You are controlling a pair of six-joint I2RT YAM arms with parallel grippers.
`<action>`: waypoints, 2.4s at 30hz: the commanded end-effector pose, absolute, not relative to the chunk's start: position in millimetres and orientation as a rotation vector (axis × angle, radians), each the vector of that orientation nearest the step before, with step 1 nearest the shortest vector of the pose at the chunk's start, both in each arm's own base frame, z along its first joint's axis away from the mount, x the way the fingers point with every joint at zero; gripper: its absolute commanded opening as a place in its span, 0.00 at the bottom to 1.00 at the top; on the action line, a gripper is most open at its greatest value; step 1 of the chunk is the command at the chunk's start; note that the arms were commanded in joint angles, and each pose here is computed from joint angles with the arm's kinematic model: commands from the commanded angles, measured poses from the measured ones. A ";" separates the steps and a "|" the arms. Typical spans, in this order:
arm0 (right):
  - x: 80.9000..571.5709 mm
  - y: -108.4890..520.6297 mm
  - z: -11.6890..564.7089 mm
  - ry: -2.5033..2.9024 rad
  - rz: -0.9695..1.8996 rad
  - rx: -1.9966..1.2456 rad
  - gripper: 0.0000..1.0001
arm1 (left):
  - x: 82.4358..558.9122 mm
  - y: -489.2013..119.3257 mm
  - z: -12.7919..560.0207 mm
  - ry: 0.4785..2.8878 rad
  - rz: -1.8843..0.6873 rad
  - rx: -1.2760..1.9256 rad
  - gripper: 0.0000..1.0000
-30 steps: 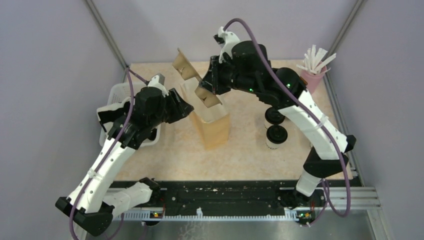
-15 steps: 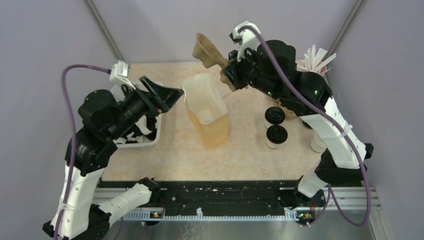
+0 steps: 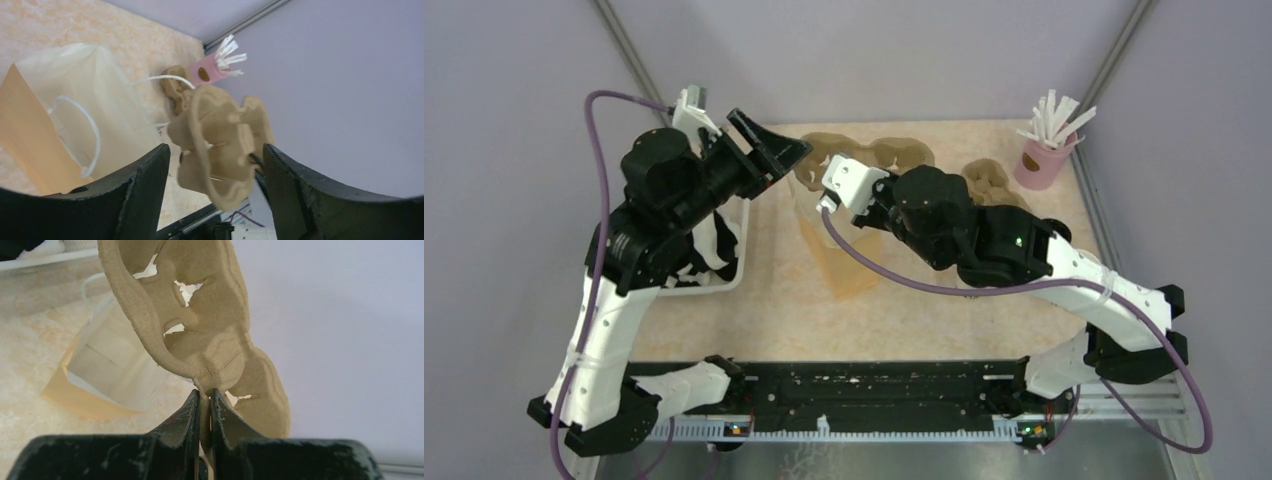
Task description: Pack the takeout coffee
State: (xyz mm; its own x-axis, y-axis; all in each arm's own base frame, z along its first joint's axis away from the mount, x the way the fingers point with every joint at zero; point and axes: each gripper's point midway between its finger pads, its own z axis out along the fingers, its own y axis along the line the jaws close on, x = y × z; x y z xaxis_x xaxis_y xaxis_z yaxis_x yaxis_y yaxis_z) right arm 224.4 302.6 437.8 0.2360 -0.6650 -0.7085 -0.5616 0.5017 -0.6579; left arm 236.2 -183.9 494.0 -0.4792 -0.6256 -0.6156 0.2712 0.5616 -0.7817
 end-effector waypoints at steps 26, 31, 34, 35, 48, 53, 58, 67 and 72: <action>178.5 251.2 496.8 1.803 0.814 -0.567 0.99 | 257.1 -168.8 478.2 1.567 -0.916 -0.144 0.00; 220.5 240.7 476.5 1.977 1.200 -0.299 0.90 | 248.6 -178.1 482.1 1.580 -1.001 -0.122 0.00; 235.7 236.8 464.1 1.971 1.428 -0.215 0.79 | 242.9 -179.1 486.1 1.577 -1.041 -0.133 0.00; 239.8 233.7 457.7 1.960 1.489 -0.187 0.78 | 241.6 -180.0 486.4 1.577 -1.057 -0.139 0.00; 242.0 228.2 415.3 1.912 1.768 -0.133 0.56 | 228.1 -184.9 495.2 1.555 -1.164 -0.147 0.00; 240.3 228.0 411.2 1.902 1.775 -0.133 0.50 | 227.7 -186.9 495.8 1.547 -1.189 -0.153 0.00; 243.7 228.8 409.1 1.894 1.775 -0.128 0.42 | 226.0 -190.6 493.2 1.555 -1.210 -0.141 0.00; 245.4 229.3 410.9 1.875 1.789 -0.120 0.23 | 224.6 -193.0 487.4 1.560 -1.238 -0.149 0.00; 242.7 229.0 409.6 1.876 1.797 -0.117 0.15 | 226.6 -193.7 487.9 1.555 -1.243 -0.154 0.00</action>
